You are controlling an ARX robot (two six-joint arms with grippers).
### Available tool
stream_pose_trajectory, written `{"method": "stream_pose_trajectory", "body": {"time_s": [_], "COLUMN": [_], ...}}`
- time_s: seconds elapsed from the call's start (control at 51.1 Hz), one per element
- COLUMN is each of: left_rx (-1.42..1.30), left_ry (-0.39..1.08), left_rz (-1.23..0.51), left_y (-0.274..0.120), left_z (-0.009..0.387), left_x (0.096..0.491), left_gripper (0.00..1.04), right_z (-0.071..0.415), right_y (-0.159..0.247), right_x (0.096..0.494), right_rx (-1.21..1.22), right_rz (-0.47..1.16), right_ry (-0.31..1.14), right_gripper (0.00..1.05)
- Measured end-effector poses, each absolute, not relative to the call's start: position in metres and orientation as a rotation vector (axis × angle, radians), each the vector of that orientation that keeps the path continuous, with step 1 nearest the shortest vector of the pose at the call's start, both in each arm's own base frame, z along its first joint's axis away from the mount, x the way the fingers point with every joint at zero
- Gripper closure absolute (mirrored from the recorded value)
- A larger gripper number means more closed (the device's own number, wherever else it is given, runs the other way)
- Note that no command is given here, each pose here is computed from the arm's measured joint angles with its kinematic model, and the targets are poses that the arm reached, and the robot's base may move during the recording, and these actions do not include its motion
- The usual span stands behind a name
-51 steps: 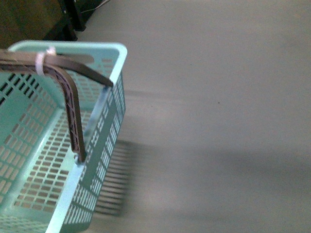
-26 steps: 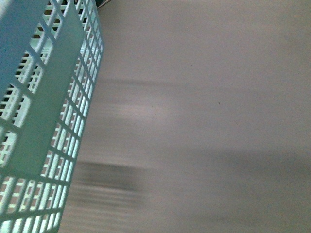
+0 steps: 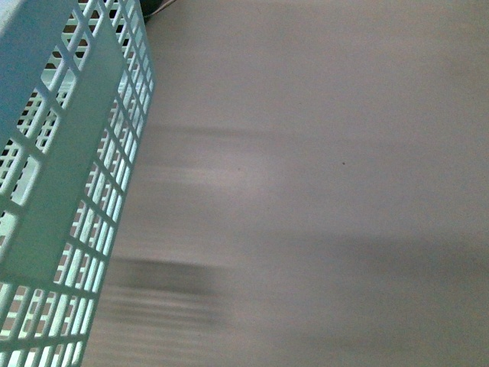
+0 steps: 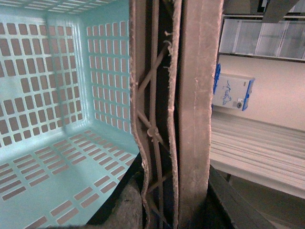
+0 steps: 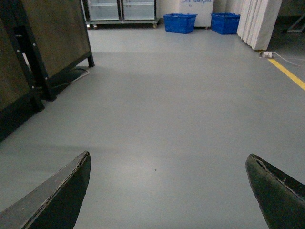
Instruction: Pick mango and avocado into basket
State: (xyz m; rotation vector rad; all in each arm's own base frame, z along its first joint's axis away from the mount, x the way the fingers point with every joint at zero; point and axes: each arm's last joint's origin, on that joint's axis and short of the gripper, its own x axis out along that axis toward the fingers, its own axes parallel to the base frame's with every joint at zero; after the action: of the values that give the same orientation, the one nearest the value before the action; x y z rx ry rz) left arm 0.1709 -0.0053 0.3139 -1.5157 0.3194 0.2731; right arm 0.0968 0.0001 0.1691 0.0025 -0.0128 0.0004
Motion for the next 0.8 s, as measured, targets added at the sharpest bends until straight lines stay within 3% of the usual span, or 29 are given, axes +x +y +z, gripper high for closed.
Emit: {"method": "stream_pose_trajectory", "body": {"time_s": [0.803], "left_rx": [-1.516], "left_ry": [0.320], "left_rz": [0.274], "left_y": [-0.0054], "left_z": [0.3138], "left_x": [0.1709], "left_gripper": [0.84], "right_z": [0.1691], "right_y": [0.0001], "right_x": [0.0968], "right_rx": [0.003], "right_rz": [0.000], "right_ry": [-0.013], "right_gripper": [0.09]}}
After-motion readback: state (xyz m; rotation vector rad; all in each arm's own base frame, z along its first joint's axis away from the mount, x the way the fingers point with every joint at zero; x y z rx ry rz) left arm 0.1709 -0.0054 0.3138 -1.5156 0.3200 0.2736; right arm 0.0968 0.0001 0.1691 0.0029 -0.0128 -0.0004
